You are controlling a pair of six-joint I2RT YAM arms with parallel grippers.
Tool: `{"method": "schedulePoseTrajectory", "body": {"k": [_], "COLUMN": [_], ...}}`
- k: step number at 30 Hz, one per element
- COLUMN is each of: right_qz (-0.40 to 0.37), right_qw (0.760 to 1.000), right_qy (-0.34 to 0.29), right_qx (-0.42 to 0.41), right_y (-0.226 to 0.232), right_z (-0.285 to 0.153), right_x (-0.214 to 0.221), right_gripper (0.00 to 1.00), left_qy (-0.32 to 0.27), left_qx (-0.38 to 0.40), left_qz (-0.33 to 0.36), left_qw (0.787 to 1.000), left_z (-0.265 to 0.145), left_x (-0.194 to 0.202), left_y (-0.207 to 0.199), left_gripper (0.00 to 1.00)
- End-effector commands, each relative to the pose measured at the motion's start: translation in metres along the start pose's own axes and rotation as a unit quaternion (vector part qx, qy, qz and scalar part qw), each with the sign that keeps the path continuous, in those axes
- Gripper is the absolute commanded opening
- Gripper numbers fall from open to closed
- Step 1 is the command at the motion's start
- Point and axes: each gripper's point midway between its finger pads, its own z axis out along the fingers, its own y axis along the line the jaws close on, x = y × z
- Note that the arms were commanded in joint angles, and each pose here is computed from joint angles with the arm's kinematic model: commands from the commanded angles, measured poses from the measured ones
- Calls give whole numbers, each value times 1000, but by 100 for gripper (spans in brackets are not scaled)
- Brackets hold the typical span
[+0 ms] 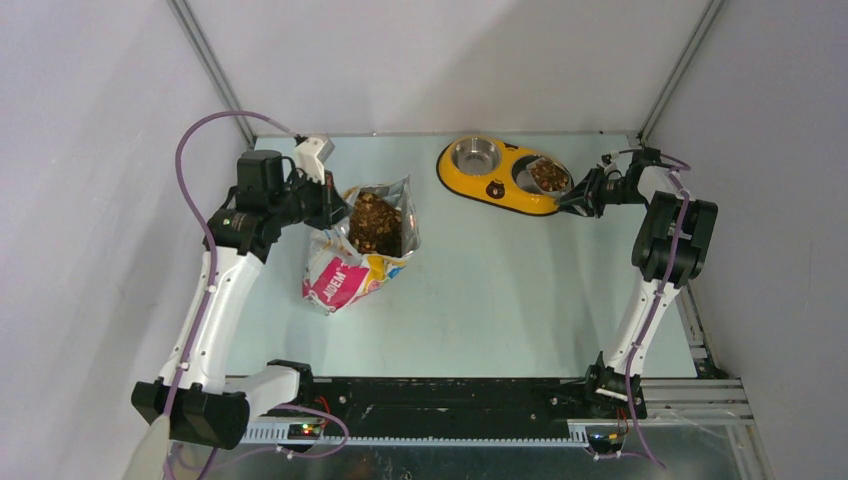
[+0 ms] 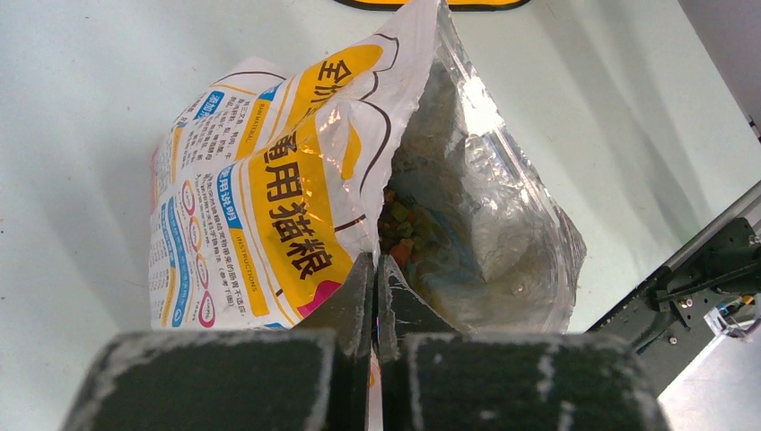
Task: Serve the pet food
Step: Pour the pet food into the pet food bowl.
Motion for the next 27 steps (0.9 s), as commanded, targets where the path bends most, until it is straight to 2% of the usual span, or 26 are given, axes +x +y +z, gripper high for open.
{"method": "schedulePoseTrajectory", "body": {"k": [1, 27], "right_qz": [-24, -26], "right_qw": [1000, 999], "right_qy": [-2, -5], "right_qx": [4, 35], "right_y": [18, 43], "right_z": [-8, -23], "right_x": [7, 17], "right_gripper": [0, 0], "left_qy": [-28, -32], "left_qx": [8, 9], "left_qz": [6, 8], "left_qw": [1000, 999], "left_z": [-13, -15], "left_x": [-9, -10], "left_y": [-8, -9], "left_gripper": [0, 0]}}
